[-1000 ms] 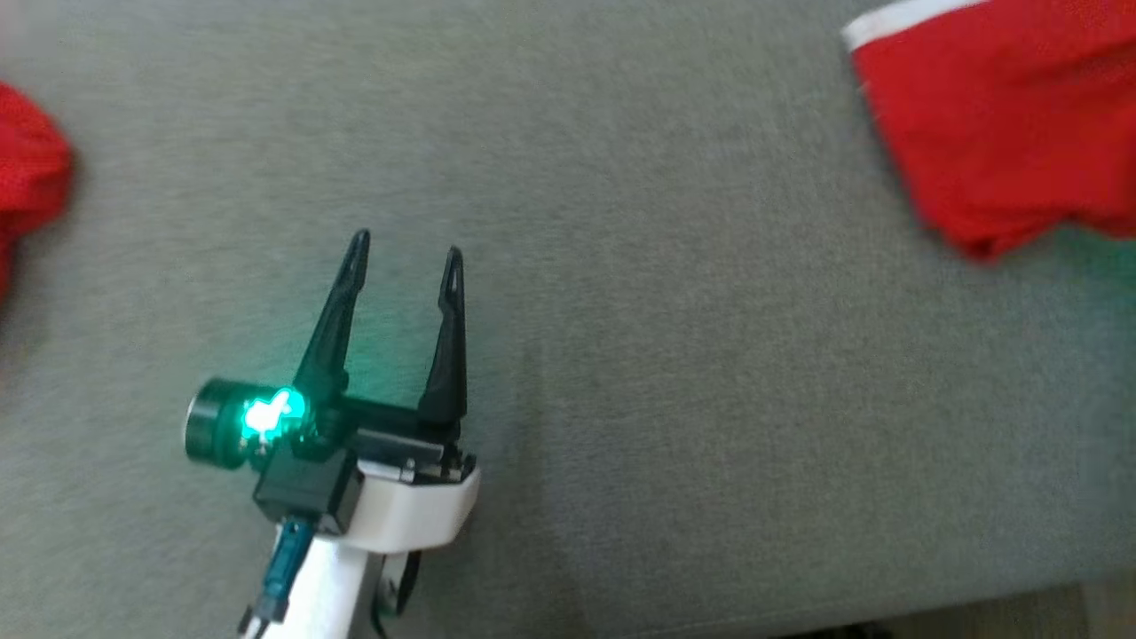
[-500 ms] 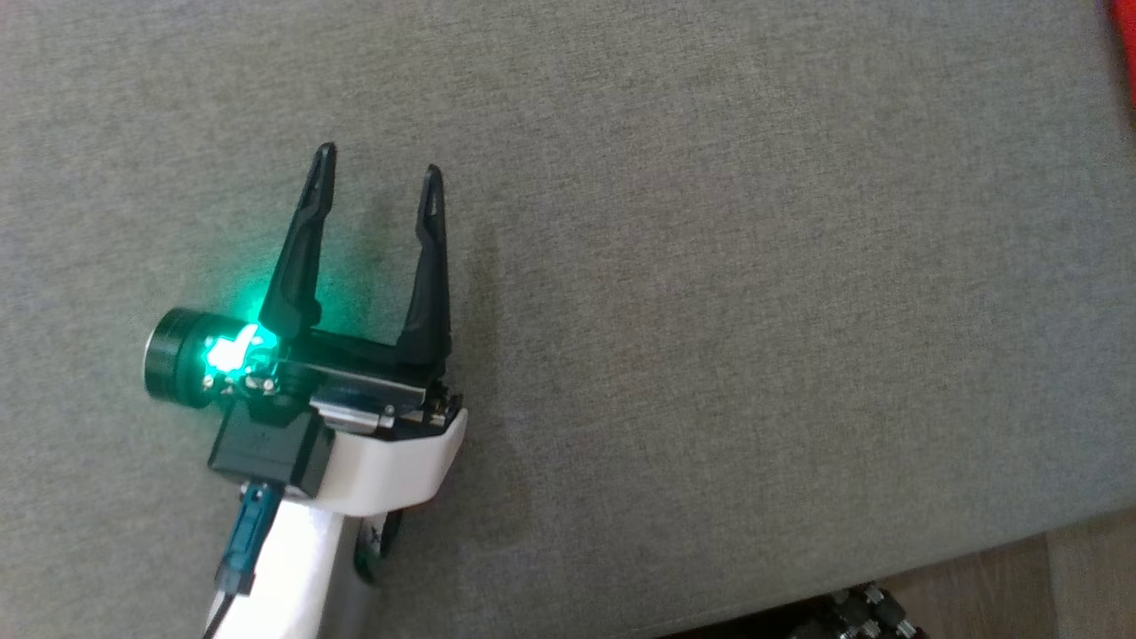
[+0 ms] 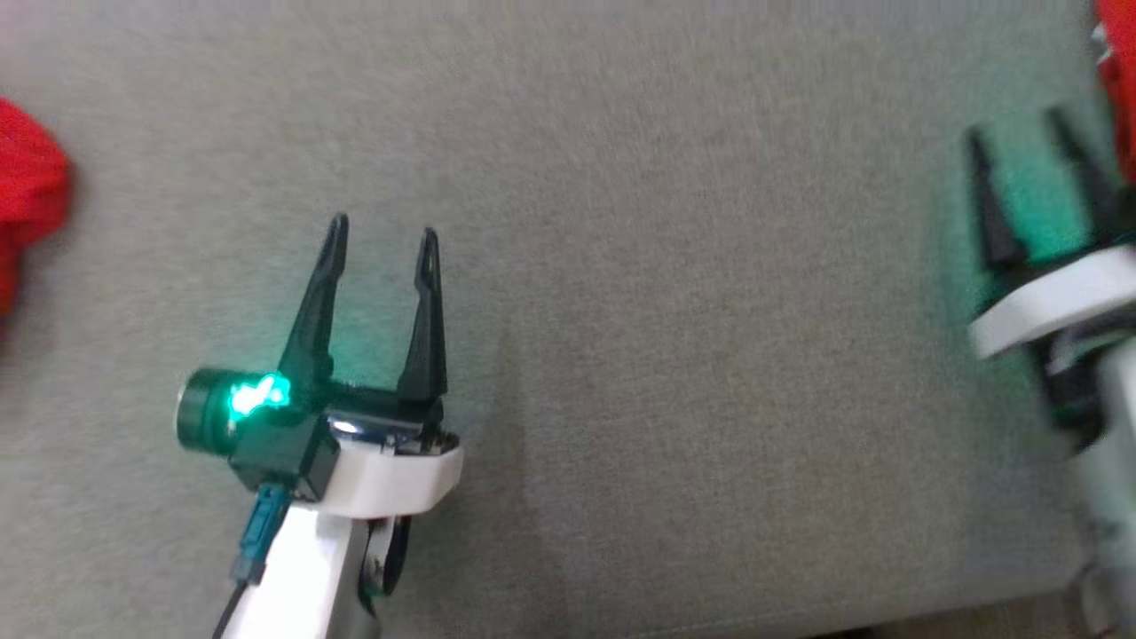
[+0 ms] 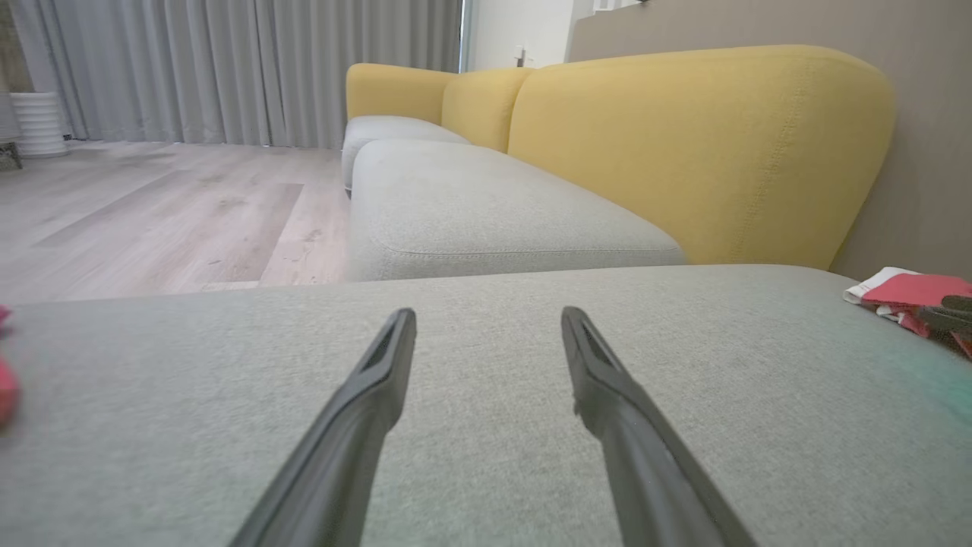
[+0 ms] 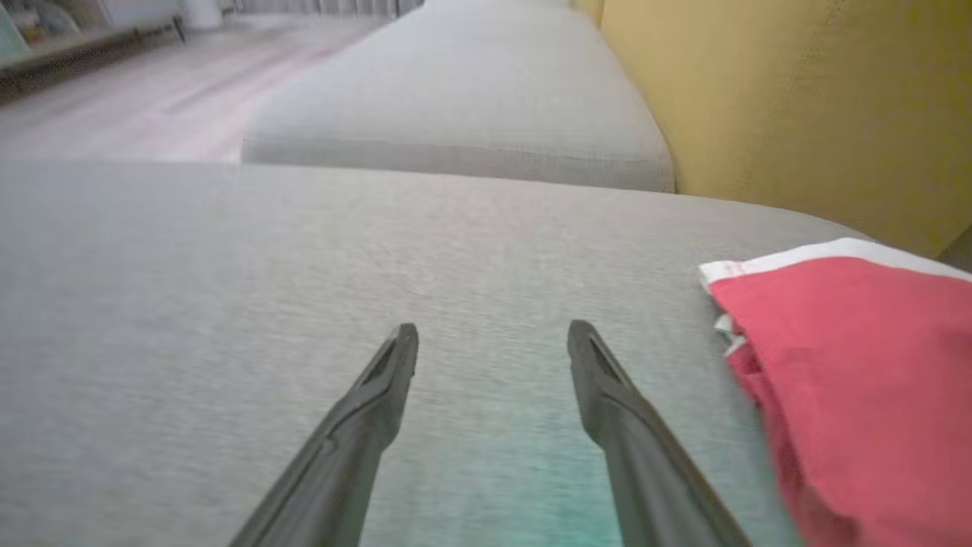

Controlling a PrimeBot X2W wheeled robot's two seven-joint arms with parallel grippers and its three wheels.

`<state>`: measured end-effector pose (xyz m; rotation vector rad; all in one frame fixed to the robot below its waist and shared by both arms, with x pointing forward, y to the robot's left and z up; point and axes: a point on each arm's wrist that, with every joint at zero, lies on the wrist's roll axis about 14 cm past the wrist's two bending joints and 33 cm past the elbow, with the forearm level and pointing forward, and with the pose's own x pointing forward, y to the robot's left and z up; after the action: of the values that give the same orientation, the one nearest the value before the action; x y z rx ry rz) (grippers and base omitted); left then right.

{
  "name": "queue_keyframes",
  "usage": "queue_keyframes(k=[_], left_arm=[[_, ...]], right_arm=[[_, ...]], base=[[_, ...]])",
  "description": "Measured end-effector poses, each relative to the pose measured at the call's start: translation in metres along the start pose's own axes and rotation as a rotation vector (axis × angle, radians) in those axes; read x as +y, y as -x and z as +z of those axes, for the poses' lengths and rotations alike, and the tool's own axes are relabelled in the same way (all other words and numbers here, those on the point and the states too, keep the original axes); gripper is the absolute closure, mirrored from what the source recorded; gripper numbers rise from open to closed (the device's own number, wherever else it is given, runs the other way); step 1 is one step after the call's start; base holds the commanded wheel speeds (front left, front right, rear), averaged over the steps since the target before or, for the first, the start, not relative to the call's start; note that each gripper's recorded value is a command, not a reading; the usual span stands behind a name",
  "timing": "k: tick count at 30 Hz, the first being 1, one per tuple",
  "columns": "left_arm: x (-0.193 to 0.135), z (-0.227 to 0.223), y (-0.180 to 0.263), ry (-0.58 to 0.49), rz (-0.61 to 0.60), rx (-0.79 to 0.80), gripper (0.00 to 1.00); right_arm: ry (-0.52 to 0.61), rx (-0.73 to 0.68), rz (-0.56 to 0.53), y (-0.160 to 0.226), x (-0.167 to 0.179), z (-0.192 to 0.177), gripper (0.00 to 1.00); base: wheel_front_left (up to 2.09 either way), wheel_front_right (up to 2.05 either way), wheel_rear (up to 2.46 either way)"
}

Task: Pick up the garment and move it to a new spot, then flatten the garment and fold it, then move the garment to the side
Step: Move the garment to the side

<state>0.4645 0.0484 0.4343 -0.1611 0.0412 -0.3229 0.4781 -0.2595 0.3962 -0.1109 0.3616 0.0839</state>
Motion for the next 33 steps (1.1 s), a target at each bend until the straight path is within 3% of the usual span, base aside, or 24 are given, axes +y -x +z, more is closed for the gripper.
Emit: queue_keyframes(k=[4, 9, 11, 16, 23, 33], left_arm=[[0.008, 0.015, 0.02, -0.014, 0.047, -0.007, 0.0], [0.012, 0.042, 0.05, -0.022, 0.098, -0.046, 0.0], [0.014, 0.051, 0.064, -0.037, 0.124, -0.061, 0.0], [0.019, 0.066, 0.1, -0.069, 0.186, -0.093, 0.0], [0.028, 0.077, 0.147, -0.094, 0.271, -0.127, 0.0], [0.03, 0.082, 0.171, -0.131, 0.293, -0.152, 0.0]], right_arm=[[-0.085, -0.106, 0.085, 0.012, 0.053, 0.009, 0.0], [-0.199, -0.109, 0.136, 0.041, 0.102, -0.003, 0.0], [-0.244, -0.169, 0.148, 0.052, 0.114, 0.014, 0.0], [-0.256, -0.315, 0.142, 0.087, 0.12, 0.052, 0.0], [-0.216, -0.333, 0.14, 0.133, 0.131, 0.042, 0.0], [-0.216, -0.354, 0.152, 0.149, 0.138, 0.044, 0.0]], base=[[0.0, 0.0, 0.0], [0.0, 0.0, 0.0], [0.0, 0.0, 0.0], [0.0, 0.0, 0.0], [0.0, 0.0, 0.0], [0.0, 0.0, 0.0]])
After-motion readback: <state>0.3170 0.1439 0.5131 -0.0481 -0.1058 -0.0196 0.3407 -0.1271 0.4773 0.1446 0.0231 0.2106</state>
